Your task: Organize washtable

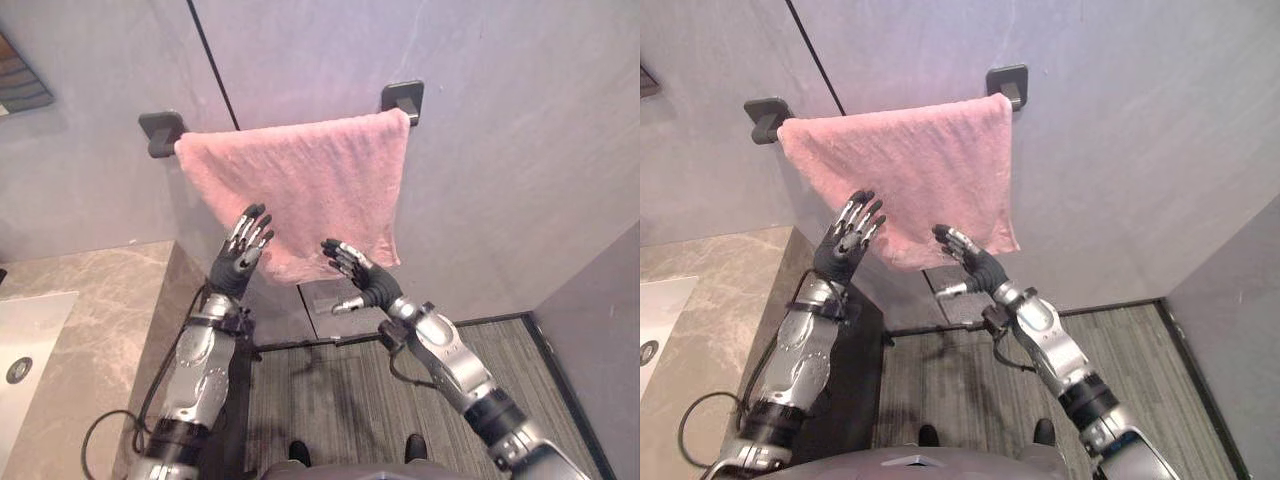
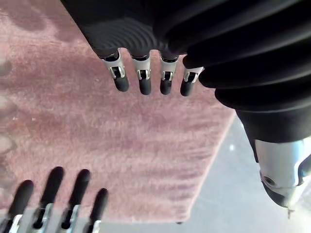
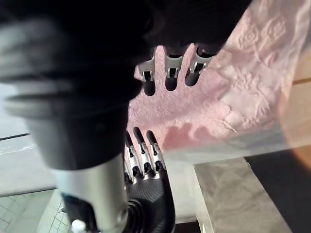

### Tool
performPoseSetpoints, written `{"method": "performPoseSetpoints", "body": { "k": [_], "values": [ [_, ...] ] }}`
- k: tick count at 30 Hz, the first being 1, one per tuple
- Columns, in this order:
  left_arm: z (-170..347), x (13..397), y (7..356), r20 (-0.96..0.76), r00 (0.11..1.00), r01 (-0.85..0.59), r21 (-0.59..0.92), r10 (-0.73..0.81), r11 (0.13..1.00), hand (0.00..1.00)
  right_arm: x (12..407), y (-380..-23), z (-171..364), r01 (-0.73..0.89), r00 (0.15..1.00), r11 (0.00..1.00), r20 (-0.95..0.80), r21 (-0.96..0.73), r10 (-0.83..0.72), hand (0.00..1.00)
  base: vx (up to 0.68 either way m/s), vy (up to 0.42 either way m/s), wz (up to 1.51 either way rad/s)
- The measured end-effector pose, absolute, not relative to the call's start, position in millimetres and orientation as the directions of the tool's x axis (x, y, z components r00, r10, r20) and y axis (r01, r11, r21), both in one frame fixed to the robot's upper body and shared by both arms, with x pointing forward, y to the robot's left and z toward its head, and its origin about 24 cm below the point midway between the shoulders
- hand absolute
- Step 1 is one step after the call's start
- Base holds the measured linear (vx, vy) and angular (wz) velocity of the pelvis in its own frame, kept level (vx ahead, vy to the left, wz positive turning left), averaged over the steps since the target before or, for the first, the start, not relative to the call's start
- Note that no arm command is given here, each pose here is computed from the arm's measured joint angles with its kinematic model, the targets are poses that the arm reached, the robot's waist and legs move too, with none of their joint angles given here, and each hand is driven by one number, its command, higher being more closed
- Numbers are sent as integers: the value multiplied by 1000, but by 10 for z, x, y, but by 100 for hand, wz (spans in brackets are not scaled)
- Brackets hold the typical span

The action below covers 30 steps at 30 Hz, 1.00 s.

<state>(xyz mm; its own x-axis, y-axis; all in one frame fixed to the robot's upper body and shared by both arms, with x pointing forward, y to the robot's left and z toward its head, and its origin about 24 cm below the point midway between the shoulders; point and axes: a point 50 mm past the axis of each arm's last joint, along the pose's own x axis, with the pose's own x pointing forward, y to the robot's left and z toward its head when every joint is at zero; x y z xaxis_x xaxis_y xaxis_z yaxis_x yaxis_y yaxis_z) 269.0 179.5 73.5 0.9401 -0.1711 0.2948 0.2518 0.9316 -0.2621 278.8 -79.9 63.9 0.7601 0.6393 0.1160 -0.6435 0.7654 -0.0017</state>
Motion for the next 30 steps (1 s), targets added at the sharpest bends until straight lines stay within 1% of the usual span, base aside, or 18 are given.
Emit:
{"method": "performPoseSetpoints", "body": {
  "k": [3,6,8,10,13,14,15,18,21,25,26,30],
  "values": [
    [783,2858,1788,292,943,236,-254,-158,938,0,2940,-707,793,-642,754,765,142,-49,642,0,-21,4,-7],
    [924,3041,1811,314,938,225,-231,-146,947,0,3055,-579,936,-645,751,764,188,4,633,0,-36,7,-9],
    [1035,3182,1813,332,934,219,-245,-130,944,0,3144,-522,1049,-639,751,770,211,-7,625,0,-55,13,-4],
    [1118,3298,1807,340,933,210,-253,-116,944,0,3245,-499,1112,-623,763,782,211,-13,611,0,-64,12,-2],
    [1326,3477,1810,370,924,201,-267,-93,942,0,3418,-554,1321,-567,797,823,254,3,548,0,-58,9,0],
    [1390,3523,1826,378,922,195,-263,-85,945,0,3471,-595,1414,-540,810,841,280,12,516,0,-38,7,-2],
    [1453,3545,1850,389,918,188,-255,-77,948,0,3515,-653,1504,-514,825,856,310,61,473,0,-33,7,-1],
    [1464,3566,1892,383,922,163,-257,-54,952,0,3581,-832,1581,-444,861,887,335,129,382,0,0,0,0],
    [1446,3577,1925,372,927,143,-264,-36,954,0,3615,-976,1630,-404,875,902,351,151,333,0,0,0,0],
    [1469,3568,2027,383,924,112,-288,6,951,0,3662,-1302,1714,-317,901,914,381,252,207,0,-18,3,-3],
    [1451,3558,2051,379,925,103,-293,16,951,0,3662,-1354,1704,-301,905,916,381,265,187,0,-26,7,-7],
    [1068,3350,2364,277,950,-43,-350,147,936,0,3581,-1772,1485,-164,942,930,331,330,48,0,5,1,-5]
  ]
}}
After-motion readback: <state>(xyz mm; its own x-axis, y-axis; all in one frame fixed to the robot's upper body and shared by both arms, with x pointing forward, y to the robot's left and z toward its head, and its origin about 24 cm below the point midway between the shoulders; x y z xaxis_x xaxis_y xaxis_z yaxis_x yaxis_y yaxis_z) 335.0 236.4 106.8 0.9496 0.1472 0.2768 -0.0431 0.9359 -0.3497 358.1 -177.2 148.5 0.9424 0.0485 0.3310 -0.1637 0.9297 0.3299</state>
